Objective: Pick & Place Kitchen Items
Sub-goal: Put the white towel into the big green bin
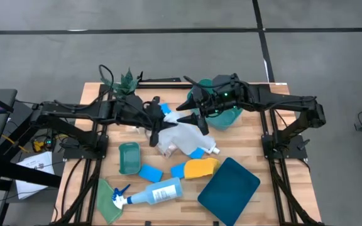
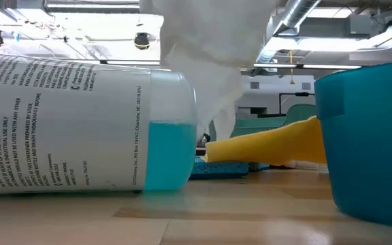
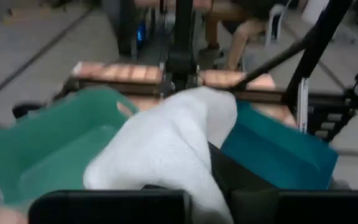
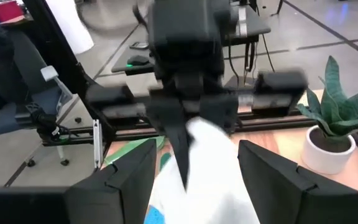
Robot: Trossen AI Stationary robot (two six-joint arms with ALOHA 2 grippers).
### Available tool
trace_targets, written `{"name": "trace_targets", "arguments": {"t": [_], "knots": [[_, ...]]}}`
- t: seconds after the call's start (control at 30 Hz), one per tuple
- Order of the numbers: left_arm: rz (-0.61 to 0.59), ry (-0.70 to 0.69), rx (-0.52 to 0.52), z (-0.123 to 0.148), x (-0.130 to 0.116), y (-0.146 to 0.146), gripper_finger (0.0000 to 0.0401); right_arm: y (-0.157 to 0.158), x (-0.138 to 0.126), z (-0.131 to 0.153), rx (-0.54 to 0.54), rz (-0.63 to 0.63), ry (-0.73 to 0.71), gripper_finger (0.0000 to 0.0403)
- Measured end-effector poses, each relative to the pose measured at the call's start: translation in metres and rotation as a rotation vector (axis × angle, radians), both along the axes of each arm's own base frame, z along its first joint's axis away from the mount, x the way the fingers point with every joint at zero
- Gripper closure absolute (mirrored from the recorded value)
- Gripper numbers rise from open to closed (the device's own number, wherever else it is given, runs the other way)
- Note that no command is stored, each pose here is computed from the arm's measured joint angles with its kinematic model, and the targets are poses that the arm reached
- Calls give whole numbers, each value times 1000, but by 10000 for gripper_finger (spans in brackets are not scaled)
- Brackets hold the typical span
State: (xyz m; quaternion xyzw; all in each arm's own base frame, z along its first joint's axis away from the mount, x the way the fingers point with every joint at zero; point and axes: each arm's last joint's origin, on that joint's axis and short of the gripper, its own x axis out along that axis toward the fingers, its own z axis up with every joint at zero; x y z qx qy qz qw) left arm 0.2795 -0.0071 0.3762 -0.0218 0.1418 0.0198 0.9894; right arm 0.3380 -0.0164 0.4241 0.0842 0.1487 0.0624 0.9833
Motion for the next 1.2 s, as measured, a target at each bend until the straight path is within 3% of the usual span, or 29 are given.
{"name": "trace_targets", "arguments": {"t": [0.6,1.2], "knots": [[32,-384,49,47,-16,2,398,2,1,-1,-7,13,0,184],[37,-425,43,48,-9,1,398,5,3,7,22,35,-82,190]]}}
